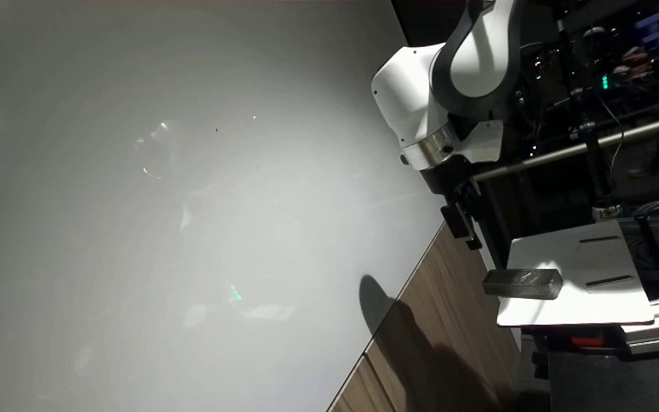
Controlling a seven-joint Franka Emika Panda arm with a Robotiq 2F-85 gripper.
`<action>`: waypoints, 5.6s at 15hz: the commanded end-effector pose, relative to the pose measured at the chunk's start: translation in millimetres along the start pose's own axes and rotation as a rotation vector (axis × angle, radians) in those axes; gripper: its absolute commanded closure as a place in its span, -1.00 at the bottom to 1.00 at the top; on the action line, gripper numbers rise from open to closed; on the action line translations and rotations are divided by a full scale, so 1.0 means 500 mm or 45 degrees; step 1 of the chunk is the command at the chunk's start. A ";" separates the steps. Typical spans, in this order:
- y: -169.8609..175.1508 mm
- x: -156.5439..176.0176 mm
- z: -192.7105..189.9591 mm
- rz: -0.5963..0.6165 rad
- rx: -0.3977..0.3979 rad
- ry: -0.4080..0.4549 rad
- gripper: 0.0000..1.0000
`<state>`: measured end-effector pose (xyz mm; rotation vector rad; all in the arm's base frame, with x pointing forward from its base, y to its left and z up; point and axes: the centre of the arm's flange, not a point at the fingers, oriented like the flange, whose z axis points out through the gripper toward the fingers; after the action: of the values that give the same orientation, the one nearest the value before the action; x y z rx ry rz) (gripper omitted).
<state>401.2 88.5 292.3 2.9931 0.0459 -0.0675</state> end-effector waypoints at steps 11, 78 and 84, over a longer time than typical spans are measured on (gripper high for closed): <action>-0.054 -0.065 0.122 0.003 -0.023 0.117 -1.00; 0.030 -0.060 0.113 -0.118 -0.009 0.005 -1.00; 0.040 -0.047 -0.085 -0.154 -0.011 0.130 -1.00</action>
<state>385.7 73.2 274.5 2.9841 0.1999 0.0061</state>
